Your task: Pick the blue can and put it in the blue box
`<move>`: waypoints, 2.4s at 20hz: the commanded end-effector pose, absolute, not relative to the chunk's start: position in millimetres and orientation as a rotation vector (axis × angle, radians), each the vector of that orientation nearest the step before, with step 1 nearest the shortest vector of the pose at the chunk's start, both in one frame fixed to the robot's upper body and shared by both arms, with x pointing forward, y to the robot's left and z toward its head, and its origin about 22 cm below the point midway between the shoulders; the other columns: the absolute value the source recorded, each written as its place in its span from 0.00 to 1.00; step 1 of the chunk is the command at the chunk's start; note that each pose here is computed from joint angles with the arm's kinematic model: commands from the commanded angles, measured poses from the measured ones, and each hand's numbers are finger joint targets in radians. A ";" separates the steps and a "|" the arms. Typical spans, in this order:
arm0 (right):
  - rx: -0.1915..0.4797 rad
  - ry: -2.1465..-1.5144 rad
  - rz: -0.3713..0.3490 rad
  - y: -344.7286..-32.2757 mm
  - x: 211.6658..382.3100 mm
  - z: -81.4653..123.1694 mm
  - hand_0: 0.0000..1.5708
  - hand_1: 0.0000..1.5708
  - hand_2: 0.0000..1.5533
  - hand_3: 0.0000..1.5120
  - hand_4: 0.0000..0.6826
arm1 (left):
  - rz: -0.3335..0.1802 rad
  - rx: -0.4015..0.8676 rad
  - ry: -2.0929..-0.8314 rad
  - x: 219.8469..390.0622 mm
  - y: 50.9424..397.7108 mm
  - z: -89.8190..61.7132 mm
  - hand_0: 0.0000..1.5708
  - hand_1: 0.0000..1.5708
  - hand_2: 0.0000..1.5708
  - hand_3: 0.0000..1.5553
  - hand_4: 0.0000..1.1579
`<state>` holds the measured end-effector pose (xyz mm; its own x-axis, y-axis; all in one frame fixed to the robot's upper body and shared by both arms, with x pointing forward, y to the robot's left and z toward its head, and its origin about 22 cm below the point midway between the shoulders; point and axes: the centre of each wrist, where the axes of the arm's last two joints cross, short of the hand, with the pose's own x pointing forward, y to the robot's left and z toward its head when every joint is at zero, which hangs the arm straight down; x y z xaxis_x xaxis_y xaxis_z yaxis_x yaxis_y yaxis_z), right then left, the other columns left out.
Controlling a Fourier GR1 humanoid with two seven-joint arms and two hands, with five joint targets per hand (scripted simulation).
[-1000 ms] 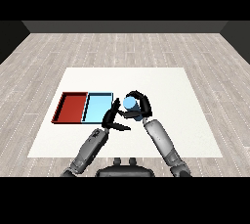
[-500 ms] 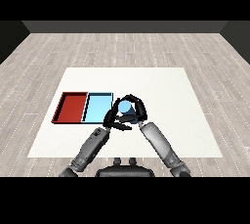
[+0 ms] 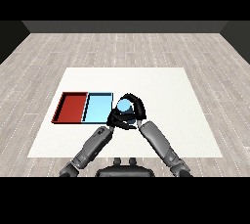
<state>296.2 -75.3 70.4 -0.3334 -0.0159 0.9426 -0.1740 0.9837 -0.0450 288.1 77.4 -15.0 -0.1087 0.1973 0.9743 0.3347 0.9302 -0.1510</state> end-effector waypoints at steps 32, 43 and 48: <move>0.289 -1.858 0.147 -71.3 286.8 63.8 0.00 0.00 0.00 0.00 0.00 | 0.076 -0.334 -1.787 303.4 62.3 -35.8 1.00 1.00 1.00 0.99 0.97; 0.304 -1.915 0.009 -112.4 293.7 61.8 0.00 0.00 0.00 0.00 0.00 | 0.066 -0.248 -1.777 307.3 75.3 -36.5 1.00 1.00 1.00 0.99 0.99; 0.311 -1.981 -0.205 -152.9 278.5 83.8 0.00 0.00 0.00 0.00 0.00 | 0.043 -0.141 -1.826 326.7 102.8 -29.0 1.00 1.00 1.00 0.98 0.99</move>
